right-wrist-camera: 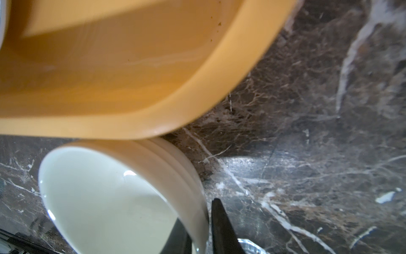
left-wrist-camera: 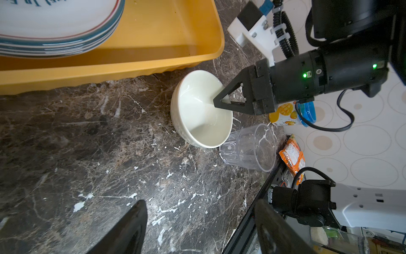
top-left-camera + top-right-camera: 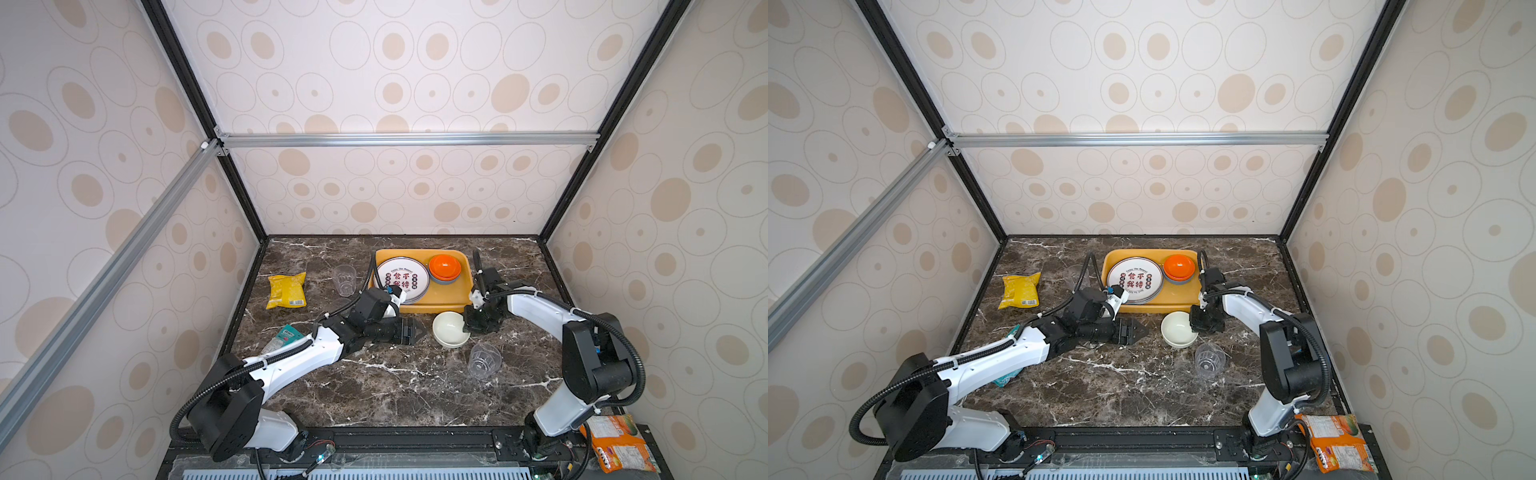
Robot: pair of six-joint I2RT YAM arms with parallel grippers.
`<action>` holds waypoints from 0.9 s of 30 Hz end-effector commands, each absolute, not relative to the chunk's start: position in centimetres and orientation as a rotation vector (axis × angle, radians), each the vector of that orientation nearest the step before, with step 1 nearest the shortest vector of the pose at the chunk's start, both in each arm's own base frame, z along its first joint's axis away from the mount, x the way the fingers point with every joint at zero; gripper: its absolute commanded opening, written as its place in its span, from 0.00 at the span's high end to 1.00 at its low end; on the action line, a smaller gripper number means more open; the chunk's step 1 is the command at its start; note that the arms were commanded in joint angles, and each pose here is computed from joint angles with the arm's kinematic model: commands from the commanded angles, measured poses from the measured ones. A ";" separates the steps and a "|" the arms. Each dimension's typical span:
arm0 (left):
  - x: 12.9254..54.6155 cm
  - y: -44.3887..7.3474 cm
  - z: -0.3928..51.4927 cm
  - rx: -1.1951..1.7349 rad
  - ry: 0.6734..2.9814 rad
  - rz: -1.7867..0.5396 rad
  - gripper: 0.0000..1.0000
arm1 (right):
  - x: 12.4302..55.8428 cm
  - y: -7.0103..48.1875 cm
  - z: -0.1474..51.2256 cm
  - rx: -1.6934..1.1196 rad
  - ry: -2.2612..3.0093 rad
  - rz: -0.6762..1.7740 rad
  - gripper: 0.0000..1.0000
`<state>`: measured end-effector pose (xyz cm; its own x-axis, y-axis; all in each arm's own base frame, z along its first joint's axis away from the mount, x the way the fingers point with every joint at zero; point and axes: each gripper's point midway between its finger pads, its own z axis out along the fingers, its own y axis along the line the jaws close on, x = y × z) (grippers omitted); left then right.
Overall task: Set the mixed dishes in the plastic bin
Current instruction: 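Pinch the rim of the cream bowl with the right gripper, then lift the cream bowl and carry it over the orange bowl in the bin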
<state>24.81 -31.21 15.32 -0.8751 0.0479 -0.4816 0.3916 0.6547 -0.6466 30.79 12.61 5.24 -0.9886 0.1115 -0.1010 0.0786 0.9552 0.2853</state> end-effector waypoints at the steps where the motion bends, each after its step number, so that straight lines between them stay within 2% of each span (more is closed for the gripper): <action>1: 24.8 -31.3 15.4 0.351 2.439 -1.091 0.23 | 30.4 12.4 4.7 0.125 3.012 0.400 0.82; 27: 25.2 -30.7 15.9 0.328 2.423 -1.047 0.23 | 30.6 14.1 6.9 0.025 2.984 0.410 0.92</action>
<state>25.21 -30.90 15.11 -0.8707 0.0347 -0.4906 0.3827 0.6743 -0.6315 30.12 13.43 5.43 -0.9940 0.0554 -0.0948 0.0299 0.9672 0.2522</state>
